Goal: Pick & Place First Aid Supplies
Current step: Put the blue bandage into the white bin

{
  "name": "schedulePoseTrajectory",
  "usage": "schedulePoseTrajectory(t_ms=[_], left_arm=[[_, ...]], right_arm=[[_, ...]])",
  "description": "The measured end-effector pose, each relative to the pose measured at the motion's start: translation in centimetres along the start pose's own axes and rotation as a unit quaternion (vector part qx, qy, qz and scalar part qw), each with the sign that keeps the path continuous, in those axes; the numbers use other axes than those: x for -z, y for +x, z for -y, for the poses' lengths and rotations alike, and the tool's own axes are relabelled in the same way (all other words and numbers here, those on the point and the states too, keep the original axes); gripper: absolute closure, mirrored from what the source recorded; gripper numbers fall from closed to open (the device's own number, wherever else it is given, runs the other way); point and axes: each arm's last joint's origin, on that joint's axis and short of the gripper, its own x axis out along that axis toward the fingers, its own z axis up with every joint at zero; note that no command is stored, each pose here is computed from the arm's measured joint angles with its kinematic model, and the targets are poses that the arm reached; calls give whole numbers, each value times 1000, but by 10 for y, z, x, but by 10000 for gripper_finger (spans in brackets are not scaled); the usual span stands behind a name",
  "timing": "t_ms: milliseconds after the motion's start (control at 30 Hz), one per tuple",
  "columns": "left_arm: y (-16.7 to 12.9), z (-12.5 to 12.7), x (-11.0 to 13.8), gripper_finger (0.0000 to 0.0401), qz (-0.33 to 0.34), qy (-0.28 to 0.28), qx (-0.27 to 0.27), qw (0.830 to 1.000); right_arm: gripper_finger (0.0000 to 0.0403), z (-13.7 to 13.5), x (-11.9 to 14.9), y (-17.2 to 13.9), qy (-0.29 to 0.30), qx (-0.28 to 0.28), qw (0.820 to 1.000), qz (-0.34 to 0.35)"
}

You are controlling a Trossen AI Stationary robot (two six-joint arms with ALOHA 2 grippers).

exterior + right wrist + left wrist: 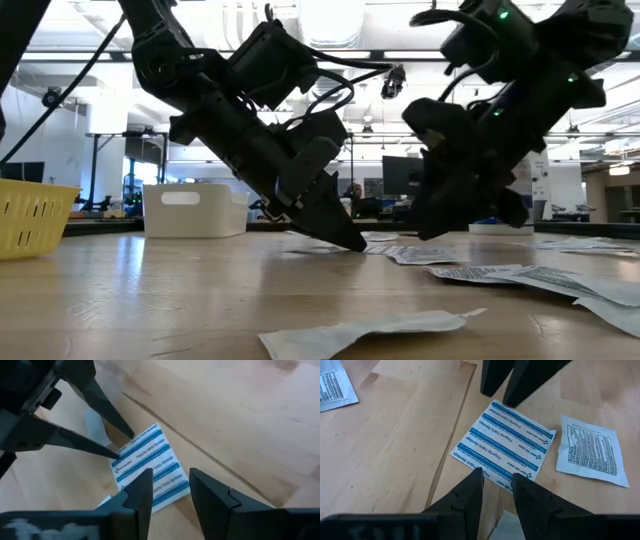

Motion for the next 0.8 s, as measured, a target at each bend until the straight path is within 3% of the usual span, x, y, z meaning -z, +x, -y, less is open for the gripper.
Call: schedulePoseTrajectory(t_ms=[300, 800], left_arm=[[0, 0, 0, 279, 1, 1, 4, 1000], [0, 0, -1, 279, 10, -8, -4, 1000]], right_arm=[[275, 2, -5, 7, 12, 46, 998, -31], [289, 1, -1, 7, 57, 12, 993, -104]])
